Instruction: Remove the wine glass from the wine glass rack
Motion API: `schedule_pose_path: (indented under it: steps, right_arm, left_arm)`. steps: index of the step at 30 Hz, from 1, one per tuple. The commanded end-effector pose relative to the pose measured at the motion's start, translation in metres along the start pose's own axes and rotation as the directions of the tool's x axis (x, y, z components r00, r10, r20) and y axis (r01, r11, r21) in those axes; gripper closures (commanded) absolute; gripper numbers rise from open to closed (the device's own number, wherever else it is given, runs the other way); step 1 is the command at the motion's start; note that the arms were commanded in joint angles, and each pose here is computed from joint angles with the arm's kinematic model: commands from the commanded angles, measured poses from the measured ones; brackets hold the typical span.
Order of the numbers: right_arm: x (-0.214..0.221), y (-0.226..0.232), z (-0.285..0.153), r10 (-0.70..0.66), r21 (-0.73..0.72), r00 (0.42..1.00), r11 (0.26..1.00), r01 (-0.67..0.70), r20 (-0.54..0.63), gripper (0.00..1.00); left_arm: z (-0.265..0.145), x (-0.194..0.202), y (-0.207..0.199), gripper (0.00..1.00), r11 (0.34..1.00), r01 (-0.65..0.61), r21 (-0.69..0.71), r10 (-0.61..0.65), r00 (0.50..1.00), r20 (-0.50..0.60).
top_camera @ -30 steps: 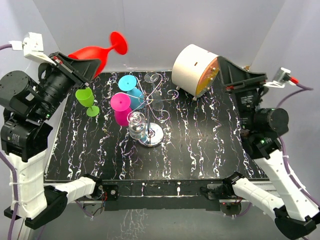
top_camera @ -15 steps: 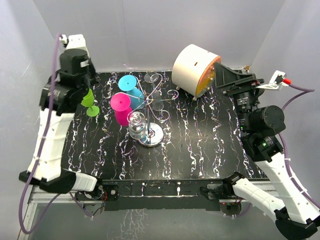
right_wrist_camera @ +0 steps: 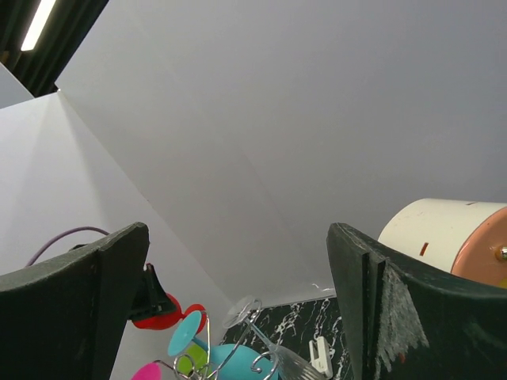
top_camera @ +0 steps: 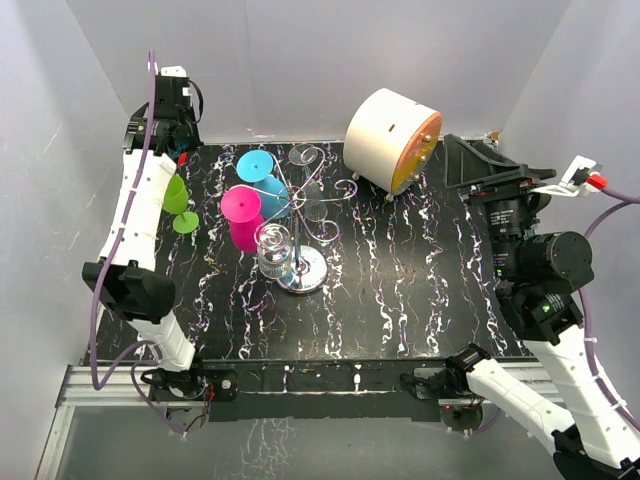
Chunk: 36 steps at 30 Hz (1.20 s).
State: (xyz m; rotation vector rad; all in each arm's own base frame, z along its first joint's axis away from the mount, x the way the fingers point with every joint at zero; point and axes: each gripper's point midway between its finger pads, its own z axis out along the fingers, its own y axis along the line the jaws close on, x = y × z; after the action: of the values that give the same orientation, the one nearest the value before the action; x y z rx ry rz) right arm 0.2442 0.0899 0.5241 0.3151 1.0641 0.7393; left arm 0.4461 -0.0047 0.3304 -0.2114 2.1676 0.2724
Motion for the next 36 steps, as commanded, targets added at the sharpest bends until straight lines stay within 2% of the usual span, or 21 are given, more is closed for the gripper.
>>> schedule_pose_path:
  steps: [1, 8, 13, 25, 31, 36]
  right_arm:
    - [-0.003, -0.004, -0.003, -0.045, 0.008, 0.999, 0.999, 0.045, 0.014, 0.05]
    - [0.003, -0.007, -0.003, -0.048, 0.011, 0.999, 0.999, 0.048, -0.006, 0.04]
    - [0.003, -0.003, -0.002, -0.048, -0.002, 0.999, 0.999, 0.048, -0.014, 0.04]
    - [0.012, 0.001, 0.001, -0.034, -0.014, 0.998, 0.999, 0.033, -0.057, 0.04]
    - [0.019, -0.001, 0.001, -0.020, -0.010, 0.997, 1.000, 0.020, -0.078, 0.04]
    - [0.027, 0.000, 0.002, -0.016, -0.021, 0.995, 1.000, 0.014, -0.103, 0.04]
  left_arm:
    - [-0.001, -0.029, -0.008, 1.00, 0.996, 0.021, 0.081, -0.027, 0.997, 0.075]
    - [0.041, -0.027, -0.021, 1.00, 0.993, 0.000, 0.118, -0.005, 0.999, 0.042]
    - [0.071, -0.017, -0.020, 0.99, 0.990, 0.050, 0.130, -0.047, 0.998, -0.031]
    - [0.135, 0.038, -0.029, 1.00, 0.987, 0.084, 0.138, -0.056, 0.978, -0.200]
    - [0.152, 0.067, -0.030, 1.00, 0.988, 0.098, 0.118, -0.058, 0.950, -0.306]
    - [0.159, 0.084, -0.025, 1.00, 0.993, 0.080, 0.092, -0.043, 0.937, -0.348]
